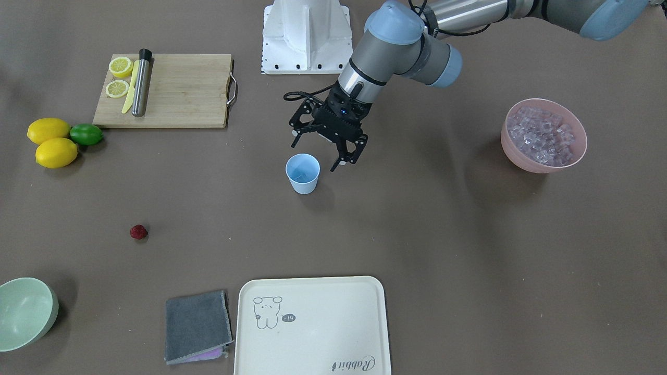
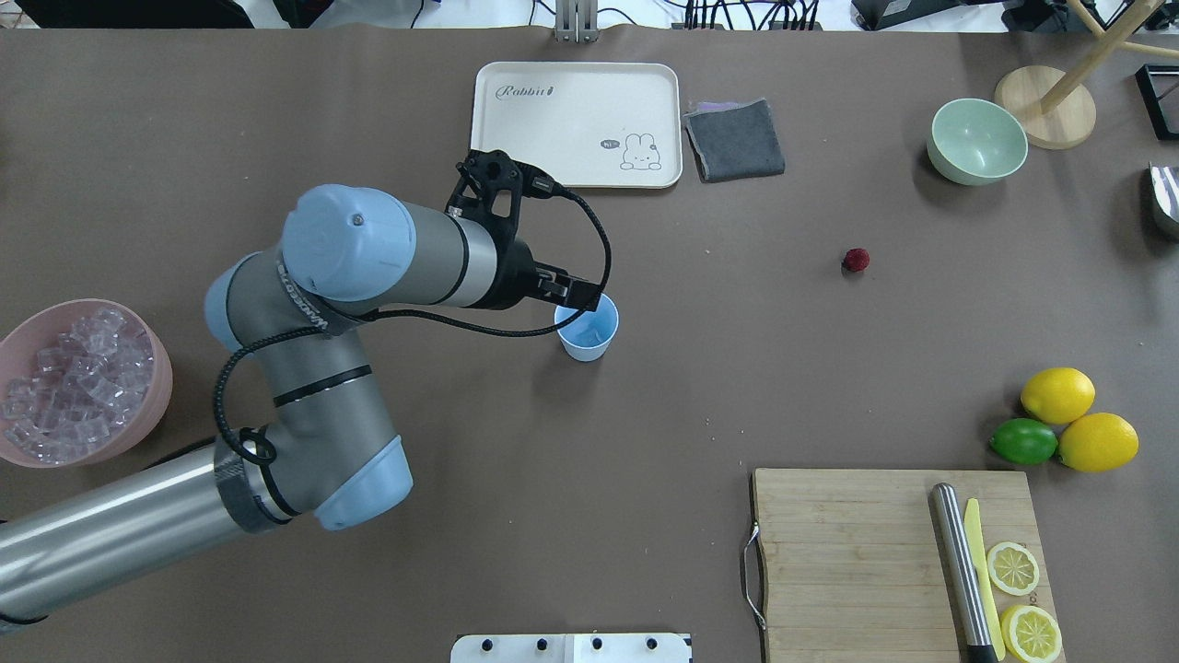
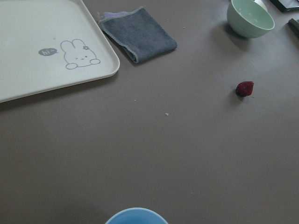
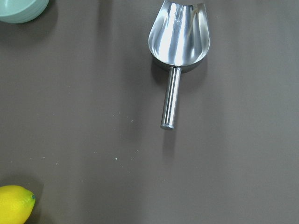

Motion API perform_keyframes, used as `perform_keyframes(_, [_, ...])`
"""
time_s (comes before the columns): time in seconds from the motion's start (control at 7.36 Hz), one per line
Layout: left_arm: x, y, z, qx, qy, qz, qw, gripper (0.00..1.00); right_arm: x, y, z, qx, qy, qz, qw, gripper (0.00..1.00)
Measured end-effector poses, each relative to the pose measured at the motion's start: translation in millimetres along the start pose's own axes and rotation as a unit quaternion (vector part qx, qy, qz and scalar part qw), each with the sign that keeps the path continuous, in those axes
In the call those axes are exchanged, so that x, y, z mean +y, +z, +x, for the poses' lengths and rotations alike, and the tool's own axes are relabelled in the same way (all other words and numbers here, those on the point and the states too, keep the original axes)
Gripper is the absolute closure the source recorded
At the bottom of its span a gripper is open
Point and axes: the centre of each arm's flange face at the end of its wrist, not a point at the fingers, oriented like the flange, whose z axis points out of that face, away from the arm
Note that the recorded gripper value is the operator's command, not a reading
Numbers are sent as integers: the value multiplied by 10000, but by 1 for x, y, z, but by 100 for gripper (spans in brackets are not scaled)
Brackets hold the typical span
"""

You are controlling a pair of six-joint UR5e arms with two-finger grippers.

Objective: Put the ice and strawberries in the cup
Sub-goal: 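Move the left gripper back over the pink bowl of ice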

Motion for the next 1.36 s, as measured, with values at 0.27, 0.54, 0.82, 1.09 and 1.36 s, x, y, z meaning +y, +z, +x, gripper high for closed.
perform_keyframes(0.27, [8, -46, -66, -478, 181, -319, 9982, 3, 1, 1, 2, 7, 13, -15, 10000, 0])
perform_keyframes(0.54, [28, -97, -149, -708, 180, -581, 9956, 2, 2, 2, 3, 16, 12, -19, 10000, 0])
perform_keyframes(0.82, [50, -146, -233, -968, 461, -818, 9909, 2, 3, 3, 4, 12, 36, -38, 10000, 0])
perform_keyframes(1.09, [77, -180, -303, -1260, 623, -1025, 9847, 2, 5, 7, 8, 46, 72, -77, 9999, 0])
perform_keyframes(1.36, [128, -201, -350, -1404, 641, -1107, 9818, 2, 7, 8, 11, 51, 72, -92, 9999, 0])
